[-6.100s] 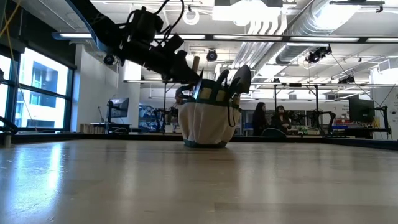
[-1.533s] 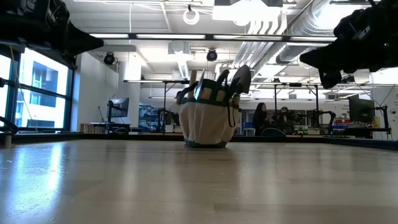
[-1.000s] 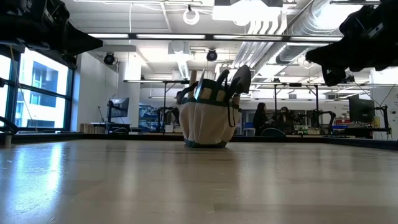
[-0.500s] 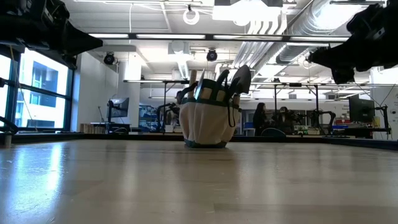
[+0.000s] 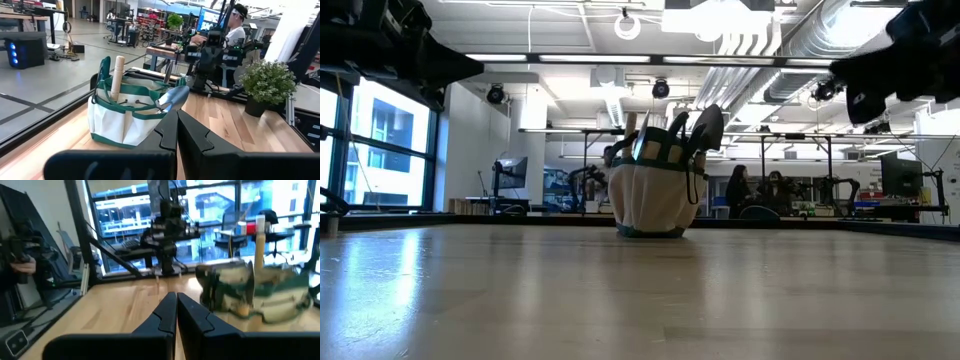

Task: Pick & Place Garden tools in Gardening bag
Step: Return to Home Position

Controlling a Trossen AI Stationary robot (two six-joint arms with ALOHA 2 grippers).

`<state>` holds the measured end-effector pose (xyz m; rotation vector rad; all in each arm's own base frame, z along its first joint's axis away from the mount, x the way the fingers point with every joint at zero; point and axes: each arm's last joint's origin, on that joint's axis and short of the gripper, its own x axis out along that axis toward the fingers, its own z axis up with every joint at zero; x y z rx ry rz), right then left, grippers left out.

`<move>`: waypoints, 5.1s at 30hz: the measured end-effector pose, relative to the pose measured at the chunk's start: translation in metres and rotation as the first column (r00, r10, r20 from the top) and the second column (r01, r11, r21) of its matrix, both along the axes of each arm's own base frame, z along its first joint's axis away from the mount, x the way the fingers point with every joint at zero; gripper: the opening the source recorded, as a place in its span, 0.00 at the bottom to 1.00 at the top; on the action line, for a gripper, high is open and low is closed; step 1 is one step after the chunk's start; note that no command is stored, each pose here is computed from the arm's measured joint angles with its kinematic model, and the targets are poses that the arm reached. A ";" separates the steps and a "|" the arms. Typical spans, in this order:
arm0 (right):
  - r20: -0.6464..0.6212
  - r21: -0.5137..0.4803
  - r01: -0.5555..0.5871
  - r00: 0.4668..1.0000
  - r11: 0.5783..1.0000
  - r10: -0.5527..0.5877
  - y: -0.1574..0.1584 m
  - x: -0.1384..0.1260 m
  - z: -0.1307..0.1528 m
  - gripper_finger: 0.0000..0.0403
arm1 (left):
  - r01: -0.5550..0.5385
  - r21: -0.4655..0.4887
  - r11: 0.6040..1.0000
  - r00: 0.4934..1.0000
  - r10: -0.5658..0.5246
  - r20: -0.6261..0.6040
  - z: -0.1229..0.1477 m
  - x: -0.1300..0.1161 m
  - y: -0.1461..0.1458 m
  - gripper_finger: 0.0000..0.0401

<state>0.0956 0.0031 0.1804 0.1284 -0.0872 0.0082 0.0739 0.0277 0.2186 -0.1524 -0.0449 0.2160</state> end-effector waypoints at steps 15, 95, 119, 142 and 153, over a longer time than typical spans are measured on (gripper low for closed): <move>-0.049 0.021 0.054 0.997 0.998 -0.053 -0.001 0.002 -0.011 0.01 | 0.069 -0.025 0.997 0.998 -0.069 0.004 0.000 0.000 -0.002 0.00; -0.055 0.028 0.053 0.997 0.998 -0.052 -0.001 0.002 -0.012 0.01 | 0.252 -0.108 0.962 0.967 -0.253 0.008 -0.049 0.023 -0.031 0.00; -0.055 0.027 0.053 0.997 0.998 -0.052 -0.001 0.002 -0.012 0.01 | 0.252 -0.108 0.962 0.968 -0.252 0.007 -0.049 0.023 -0.030 0.00; -0.055 0.027 0.053 0.997 0.998 -0.052 -0.001 0.002 -0.012 0.01 | 0.252 -0.108 0.962 0.968 -0.252 0.007 -0.049 0.023 -0.030 0.00; -0.055 0.027 0.053 0.997 0.998 -0.052 -0.001 0.002 -0.012 0.01 | 0.251 -0.108 0.962 0.968 -0.252 0.007 -0.049 0.023 -0.030 0.00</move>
